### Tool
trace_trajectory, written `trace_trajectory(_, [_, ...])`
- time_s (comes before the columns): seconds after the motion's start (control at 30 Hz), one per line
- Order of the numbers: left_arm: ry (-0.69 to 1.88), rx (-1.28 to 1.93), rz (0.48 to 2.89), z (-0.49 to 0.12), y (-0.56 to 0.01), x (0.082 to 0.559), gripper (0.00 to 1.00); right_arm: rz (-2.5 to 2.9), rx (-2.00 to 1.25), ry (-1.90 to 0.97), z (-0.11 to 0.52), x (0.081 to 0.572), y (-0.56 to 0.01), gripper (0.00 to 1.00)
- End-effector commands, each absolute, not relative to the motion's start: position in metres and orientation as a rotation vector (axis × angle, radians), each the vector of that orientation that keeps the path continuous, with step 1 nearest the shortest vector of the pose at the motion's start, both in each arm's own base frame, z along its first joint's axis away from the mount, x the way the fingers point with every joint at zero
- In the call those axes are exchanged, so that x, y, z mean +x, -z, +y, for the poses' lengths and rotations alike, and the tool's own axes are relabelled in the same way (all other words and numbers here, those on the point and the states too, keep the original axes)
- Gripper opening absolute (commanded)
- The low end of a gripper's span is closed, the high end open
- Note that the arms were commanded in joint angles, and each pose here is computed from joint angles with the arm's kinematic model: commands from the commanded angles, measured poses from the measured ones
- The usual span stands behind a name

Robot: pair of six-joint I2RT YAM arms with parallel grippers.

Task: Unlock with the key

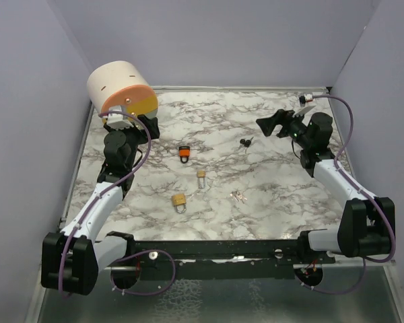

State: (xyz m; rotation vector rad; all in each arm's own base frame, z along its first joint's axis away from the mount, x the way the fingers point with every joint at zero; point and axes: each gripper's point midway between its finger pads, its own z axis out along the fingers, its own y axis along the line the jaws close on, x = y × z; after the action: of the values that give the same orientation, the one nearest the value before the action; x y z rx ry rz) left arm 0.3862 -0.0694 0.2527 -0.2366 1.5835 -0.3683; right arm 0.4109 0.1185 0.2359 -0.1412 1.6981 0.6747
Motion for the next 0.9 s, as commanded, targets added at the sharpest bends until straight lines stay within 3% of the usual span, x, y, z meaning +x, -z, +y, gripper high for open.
trace_trajectory(0.0, [0.374,-0.223,1.539,-0.069,-0.271,0.381,0.99,1.716,-0.125,-0.732,0.123,0.407,-0.238,1.00])
trace_trajectory(0.3, [0.376,-0.315,1.534,-0.060,-0.263,0.376,0.99,1.738,-0.149,-0.641,0.114,0.409,-0.239,1.00])
trace_trajectory(0.87, [0.386,-0.207,1.666,-0.076,-0.233,0.376,0.99,1.847,-0.170,-0.541,0.115,0.418,-0.220,0.99])
